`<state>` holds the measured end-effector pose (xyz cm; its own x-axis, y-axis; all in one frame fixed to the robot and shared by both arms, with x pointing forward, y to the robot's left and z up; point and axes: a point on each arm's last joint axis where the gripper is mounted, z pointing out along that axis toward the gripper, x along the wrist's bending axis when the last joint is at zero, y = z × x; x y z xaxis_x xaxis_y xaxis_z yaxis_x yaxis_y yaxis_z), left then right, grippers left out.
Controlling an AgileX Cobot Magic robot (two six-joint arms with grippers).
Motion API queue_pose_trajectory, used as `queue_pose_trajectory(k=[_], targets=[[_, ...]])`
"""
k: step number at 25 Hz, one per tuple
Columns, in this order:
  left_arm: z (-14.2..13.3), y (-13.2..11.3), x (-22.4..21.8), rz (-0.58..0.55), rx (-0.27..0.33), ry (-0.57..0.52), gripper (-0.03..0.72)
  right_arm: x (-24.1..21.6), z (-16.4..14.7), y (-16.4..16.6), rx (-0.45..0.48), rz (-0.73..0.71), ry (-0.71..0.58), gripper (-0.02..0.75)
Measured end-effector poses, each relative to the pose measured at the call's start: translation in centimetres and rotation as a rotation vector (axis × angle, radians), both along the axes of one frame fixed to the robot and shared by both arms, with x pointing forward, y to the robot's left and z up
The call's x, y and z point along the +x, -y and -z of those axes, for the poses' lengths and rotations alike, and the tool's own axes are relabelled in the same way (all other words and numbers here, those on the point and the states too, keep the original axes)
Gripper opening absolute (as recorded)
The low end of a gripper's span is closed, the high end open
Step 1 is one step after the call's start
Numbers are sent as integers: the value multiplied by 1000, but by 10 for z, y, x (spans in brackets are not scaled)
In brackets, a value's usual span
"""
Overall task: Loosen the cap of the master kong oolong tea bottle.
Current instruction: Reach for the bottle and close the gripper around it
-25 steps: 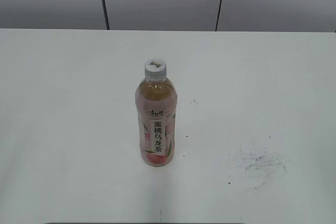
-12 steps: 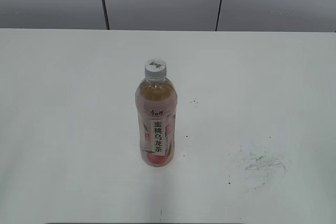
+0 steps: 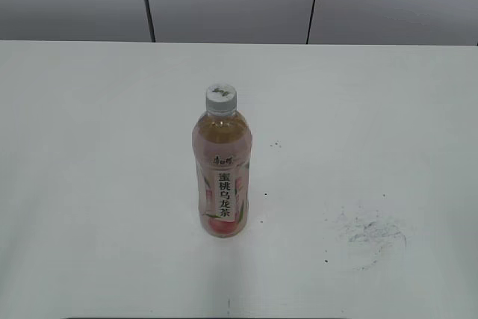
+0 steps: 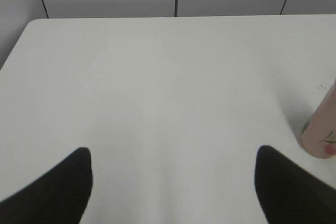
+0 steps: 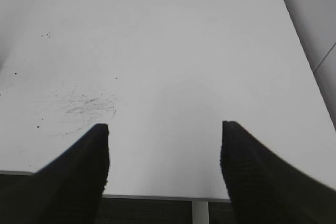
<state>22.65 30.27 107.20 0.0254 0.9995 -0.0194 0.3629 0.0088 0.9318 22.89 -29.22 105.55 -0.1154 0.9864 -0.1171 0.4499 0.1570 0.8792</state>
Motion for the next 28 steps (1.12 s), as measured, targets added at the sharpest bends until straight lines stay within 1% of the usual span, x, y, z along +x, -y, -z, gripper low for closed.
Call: queue_pose_trajectory(k=[2,5,8,11,15,16,18,20,21,24,26,28], targets=[[0,0,2,7,-2,-12,563,0,0,0,0,0,0,502],[-1,1,10,50,-5,-50,563,0,0,0,0,0,0,502],[-7,1,18,73,1,-47,563,0,0,0,0,0,0,502],[-17,2,27,74,5,29,563,0,0,0,0,0,0,502],[-34,5,45,83,-23,195,563,0,0,0,0,0,0,502],[-39,6,52,85,-32,235,563,0,0,0,0,0,0,502],[-42,9,68,89,-56,281,563,0,0,0,0,0,0,502],[-42,12,90,90,-90,288,550,0,0,0,0,0,0,502],[-39,14,102,88,-107,268,541,0,0,0,0,0,0,502],[-30,19,138,68,-188,220,507,0,0,0,0,0,1,502],[-23,21,161,42,-235,199,499,0,0,0,0,0,1,502],[-11,22,184,12,-256,168,497,0,0,0,0,0,1,502]])
